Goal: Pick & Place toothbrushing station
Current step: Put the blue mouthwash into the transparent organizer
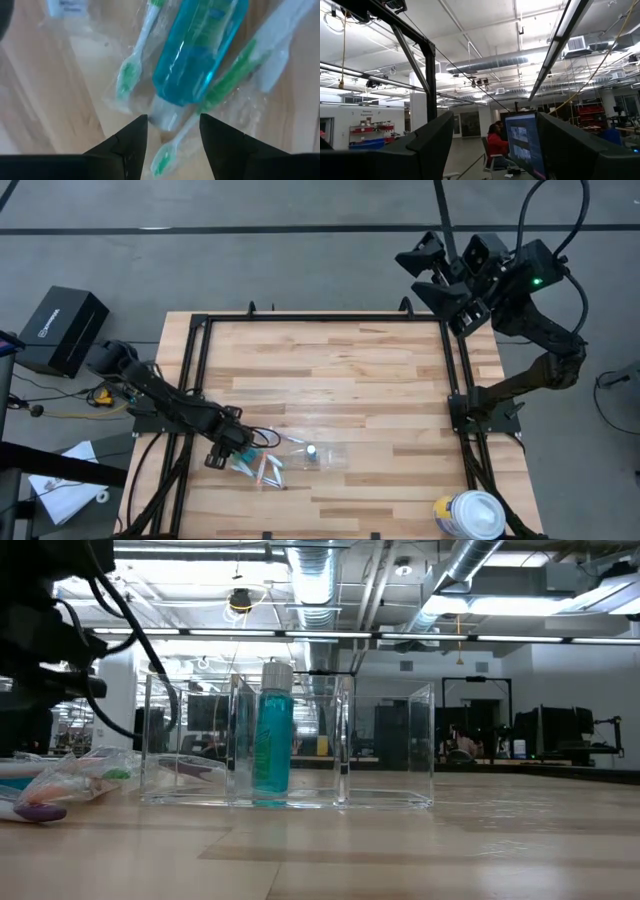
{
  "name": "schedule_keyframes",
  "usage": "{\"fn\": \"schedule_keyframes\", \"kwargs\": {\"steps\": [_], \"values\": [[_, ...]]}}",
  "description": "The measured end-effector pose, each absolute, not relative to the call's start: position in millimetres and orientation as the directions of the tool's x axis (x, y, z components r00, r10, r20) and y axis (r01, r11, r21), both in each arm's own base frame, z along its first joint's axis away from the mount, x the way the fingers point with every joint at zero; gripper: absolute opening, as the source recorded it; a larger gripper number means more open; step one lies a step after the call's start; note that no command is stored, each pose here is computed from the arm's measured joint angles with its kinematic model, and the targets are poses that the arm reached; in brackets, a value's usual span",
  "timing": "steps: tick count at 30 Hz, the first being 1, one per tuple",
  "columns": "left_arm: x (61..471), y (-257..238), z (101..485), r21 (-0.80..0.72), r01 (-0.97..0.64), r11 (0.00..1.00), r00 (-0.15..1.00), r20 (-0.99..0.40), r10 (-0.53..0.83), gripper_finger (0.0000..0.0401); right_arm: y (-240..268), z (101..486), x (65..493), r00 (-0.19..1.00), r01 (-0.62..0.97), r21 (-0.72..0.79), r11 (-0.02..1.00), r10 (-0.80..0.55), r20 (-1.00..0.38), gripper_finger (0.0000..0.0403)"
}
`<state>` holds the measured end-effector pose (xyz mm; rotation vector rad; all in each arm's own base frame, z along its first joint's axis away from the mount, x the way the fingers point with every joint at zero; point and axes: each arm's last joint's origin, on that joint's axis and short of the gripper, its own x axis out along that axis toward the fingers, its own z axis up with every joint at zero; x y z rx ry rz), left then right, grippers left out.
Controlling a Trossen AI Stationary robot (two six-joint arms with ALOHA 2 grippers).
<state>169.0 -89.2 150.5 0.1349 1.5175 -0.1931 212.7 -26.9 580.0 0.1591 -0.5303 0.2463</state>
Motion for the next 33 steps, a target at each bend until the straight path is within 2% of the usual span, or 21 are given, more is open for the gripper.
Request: {"fn": "schedule_keyframes", "kwargs": {"steps": [12, 15, 20, 25, 28, 33], "values": [[177.4, -94.0, 138.2, -0.043, 0.196, 0.98, 0.036, -0.998, -0.051, 0.0169, -27.2, 577.6, 214.5, 0.849, -0.27, 0.099, 0.958, 0.188, 0.494, 0.0274], [176.5, -93.7, 138.4, -0.047, 0.156, 0.987, 0.026, -0.998, -0.052, 0.0147, -27.2, 577.6, 214.6, 0.849, -0.27, 0.099, 0.958, 0.188, 0.494, 0.0274], [173.7, -94.0, 138.6, -0.092, 0.106, 0.99, -0.021, -0.996, -0.091, 0.0083, -27.1, 577.6, 214.6, 0.848, -0.273, 0.097, 0.957, 0.192, 0.494, 0.0274], [172.3, -92.2, 144.2, -0.157, 0.027, 0.987, -0.041, -0.987, -0.155, 0.0078, -27.7, 577.3, 214.6, 0.851, -0.265, 0.09, 0.96, 0.189, 0.491, 0.0274], [174.9, -89.9, 159.1, -0.197, -0.043, 0.98, 0.019, -0.98, -0.196, 0.0079, -28.0, 575.5, 215.6, 0.861, -0.263, 0.099, 0.96, 0.187, 0.473, 0.0274], [178.5, -74.9, 196.1, -0.296, -0.237, 0.926, 0.209, -0.946, -0.249, 0.0082, -31.2, 572.0, 217.2, 0.882, -0.246, 0.117, 0.962, 0.172, 0.438, 0.0274]]}}
